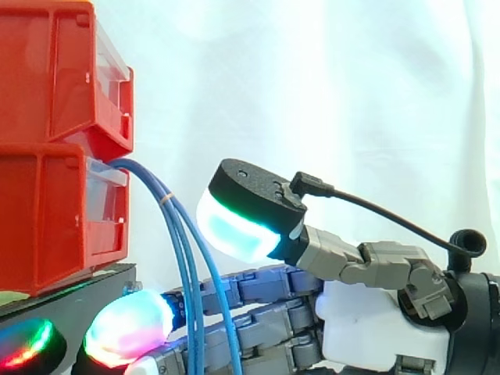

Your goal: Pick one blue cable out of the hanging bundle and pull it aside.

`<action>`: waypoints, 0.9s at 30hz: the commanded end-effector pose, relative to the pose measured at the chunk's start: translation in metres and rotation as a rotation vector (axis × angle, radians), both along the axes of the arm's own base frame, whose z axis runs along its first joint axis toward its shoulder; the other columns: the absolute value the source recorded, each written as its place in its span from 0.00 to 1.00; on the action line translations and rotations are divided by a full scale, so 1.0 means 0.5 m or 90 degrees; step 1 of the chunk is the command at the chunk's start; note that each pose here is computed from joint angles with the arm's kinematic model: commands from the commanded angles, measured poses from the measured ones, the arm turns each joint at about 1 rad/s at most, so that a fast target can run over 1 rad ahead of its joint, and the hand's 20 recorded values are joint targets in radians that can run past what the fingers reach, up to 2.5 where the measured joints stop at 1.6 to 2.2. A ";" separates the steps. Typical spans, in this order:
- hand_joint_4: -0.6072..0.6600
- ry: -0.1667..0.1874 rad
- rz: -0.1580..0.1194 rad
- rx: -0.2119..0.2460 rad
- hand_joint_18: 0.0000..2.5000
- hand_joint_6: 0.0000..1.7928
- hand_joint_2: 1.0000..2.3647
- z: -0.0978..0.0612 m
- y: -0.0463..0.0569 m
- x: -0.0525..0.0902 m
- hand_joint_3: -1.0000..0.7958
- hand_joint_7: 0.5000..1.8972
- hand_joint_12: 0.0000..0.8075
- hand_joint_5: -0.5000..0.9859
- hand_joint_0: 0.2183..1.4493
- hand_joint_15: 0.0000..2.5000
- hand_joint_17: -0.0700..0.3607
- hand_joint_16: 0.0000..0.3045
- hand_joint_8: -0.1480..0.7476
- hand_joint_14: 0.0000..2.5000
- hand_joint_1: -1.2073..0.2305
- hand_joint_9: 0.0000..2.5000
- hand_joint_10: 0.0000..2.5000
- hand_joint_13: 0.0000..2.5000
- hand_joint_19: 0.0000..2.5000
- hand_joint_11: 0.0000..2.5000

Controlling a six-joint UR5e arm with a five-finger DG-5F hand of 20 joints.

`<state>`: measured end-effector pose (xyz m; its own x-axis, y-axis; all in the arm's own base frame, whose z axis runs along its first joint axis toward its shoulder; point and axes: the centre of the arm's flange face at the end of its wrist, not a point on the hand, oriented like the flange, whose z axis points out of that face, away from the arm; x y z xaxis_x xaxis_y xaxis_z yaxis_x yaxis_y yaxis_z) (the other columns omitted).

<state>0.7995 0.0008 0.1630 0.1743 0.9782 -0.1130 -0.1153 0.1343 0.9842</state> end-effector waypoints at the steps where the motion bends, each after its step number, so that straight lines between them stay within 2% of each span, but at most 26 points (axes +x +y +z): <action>1: 0.77 -0.002 0.003 -0.003 0.23 0.28 0.00 0.010 0.008 0.000 0.28 0.47 0.45 0.26 0.27 0.07 0.45 0.18 0.52 0.00 0.46 0.21 0.00 0.18 0.14 0.06; 7: 0.74 0.004 0.007 -0.002 0.24 0.28 0.00 0.009 0.015 -0.001 0.30 0.52 0.45 0.27 0.27 0.07 0.44 0.18 0.52 0.00 0.46 0.21 0.00 0.18 0.15 0.06; 17: 0.72 0.018 0.001 0.002 0.24 0.28 0.00 0.004 -0.005 -0.005 0.32 0.56 0.44 0.27 0.29 0.07 0.44 0.17 0.52 0.00 0.46 0.22 0.00 0.19 0.15 0.06; 27: 0.69 0.037 -0.004 0.001 0.25 0.33 0.01 0.043 -0.020 -0.019 0.34 0.49 0.44 0.26 0.30 0.08 0.43 0.17 0.52 0.00 0.45 0.22 0.00 0.19 0.15 0.06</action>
<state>0.7922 -0.0079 0.1803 0.1728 0.9781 -0.1159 -0.0676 0.1291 0.9893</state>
